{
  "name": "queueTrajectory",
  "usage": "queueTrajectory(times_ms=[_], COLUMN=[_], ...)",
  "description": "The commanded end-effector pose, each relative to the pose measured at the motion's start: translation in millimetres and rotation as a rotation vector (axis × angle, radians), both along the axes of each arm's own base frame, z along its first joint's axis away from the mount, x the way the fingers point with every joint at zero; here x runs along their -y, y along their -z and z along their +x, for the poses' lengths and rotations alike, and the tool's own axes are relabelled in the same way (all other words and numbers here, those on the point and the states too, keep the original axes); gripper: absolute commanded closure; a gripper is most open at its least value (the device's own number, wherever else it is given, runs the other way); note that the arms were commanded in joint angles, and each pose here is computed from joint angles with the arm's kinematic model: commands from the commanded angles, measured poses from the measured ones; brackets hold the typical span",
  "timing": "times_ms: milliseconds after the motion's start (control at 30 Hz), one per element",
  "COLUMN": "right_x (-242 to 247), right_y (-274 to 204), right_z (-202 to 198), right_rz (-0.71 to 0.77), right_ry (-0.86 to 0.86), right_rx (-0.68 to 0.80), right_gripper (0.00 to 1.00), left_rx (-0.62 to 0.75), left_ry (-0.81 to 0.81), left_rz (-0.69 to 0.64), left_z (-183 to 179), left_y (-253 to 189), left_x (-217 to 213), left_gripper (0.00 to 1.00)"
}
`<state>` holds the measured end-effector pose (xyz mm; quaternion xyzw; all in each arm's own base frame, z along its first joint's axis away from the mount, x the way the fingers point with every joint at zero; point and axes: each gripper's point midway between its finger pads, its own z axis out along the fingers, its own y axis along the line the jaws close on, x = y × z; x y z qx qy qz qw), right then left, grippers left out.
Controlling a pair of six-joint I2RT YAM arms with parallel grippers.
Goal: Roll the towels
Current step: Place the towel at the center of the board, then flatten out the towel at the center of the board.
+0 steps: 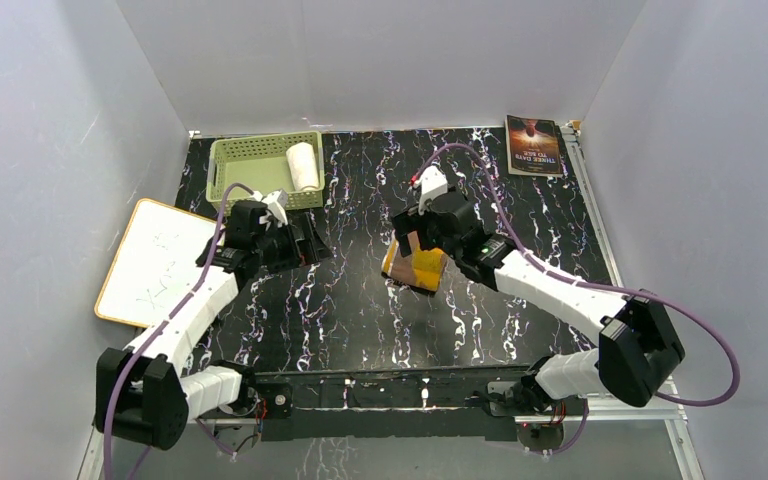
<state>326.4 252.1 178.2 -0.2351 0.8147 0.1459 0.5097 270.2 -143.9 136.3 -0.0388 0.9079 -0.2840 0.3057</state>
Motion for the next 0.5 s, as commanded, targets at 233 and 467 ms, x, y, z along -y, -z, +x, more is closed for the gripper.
queueTrajectory(times_ms=[233, 467], right_x=[54, 34], right_y=[-66, -72], right_z=[39, 38], right_rz=[0.126, 0.122], right_ry=[0.441, 0.294], right_rx=[0.155, 0.199], right_gripper=[0.02, 0.02], left_rx=[0.059, 0.038], left_ry=[0.070, 0.119], left_rz=[-0.024, -0.015], left_z=[26, 32], left_y=[0, 14], left_x=[42, 65], left_gripper=[0.02, 0.02])
